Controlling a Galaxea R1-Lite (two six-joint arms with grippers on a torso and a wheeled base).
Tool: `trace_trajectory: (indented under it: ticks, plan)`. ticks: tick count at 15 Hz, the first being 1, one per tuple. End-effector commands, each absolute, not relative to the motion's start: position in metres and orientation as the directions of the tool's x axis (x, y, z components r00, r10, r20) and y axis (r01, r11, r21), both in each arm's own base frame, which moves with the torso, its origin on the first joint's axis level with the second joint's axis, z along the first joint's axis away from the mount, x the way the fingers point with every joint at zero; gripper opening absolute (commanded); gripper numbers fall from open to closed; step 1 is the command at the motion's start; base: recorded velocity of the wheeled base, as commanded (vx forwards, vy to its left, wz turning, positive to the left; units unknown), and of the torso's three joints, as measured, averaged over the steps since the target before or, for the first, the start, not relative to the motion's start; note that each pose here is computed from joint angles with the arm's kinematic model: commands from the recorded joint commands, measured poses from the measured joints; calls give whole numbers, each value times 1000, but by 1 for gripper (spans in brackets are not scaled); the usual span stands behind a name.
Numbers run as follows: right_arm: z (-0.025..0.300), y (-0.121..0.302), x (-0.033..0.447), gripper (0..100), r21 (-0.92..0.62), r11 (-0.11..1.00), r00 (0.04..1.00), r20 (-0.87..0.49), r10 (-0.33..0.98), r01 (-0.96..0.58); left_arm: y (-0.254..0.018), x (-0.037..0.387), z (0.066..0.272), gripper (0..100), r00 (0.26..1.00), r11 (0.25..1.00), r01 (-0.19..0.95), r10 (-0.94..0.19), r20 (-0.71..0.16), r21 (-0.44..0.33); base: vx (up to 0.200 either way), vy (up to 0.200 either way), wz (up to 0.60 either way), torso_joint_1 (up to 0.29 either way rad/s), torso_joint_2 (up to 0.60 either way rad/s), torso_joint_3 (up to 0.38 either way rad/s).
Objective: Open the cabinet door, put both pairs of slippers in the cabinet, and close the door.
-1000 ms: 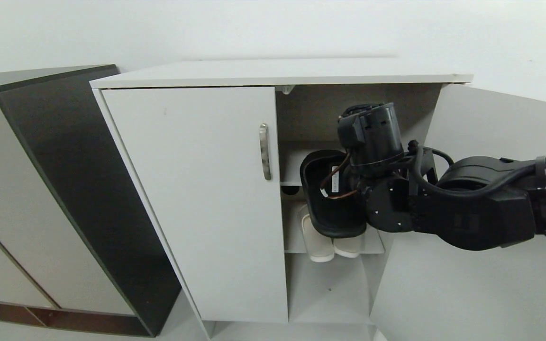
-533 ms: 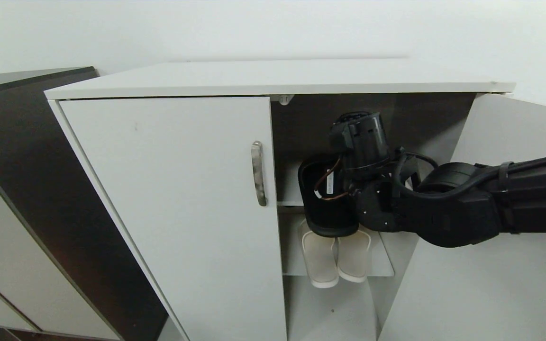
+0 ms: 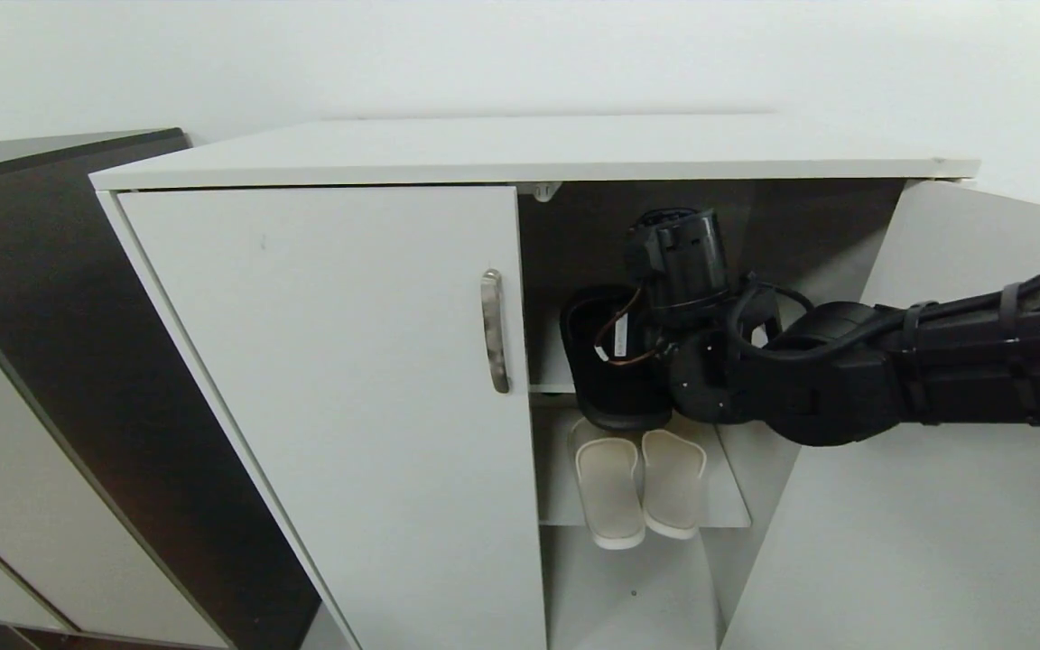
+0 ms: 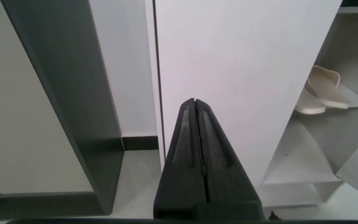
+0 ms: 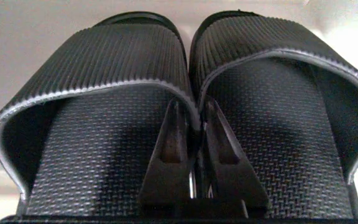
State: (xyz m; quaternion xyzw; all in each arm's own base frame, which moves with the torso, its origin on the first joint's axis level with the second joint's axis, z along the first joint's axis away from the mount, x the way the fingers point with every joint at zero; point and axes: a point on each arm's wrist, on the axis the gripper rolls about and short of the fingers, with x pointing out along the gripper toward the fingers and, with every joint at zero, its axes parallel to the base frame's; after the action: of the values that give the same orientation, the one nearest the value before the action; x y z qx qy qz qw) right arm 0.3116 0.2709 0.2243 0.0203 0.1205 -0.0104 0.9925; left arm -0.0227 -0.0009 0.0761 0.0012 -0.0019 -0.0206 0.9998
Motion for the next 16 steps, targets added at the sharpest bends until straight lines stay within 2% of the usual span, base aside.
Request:
trace_trajectory:
  ticks: [1, 8, 16]
  plan:
    - [215, 275, 331, 0, 34, 999, 970, -242, -33, 43, -1, -23, 76, 0, 999, 999, 40, -40, 5, 2, 0, 0, 0, 0, 0, 0]
    - [205, 268, 360, 0, 37, 995, 968, -238, -83, 94, -1, -23, 76, 0, 999, 999, 41, -41, 5, 2, 0, 0, 0, 0, 0, 0]
    - [198, 267, 365, 0, 33, 994, 964, -247, -94, 105, -1, -23, 76, 0, 999, 999, 40, -40, 5, 2, 0, 0, 0, 0, 0, 0]
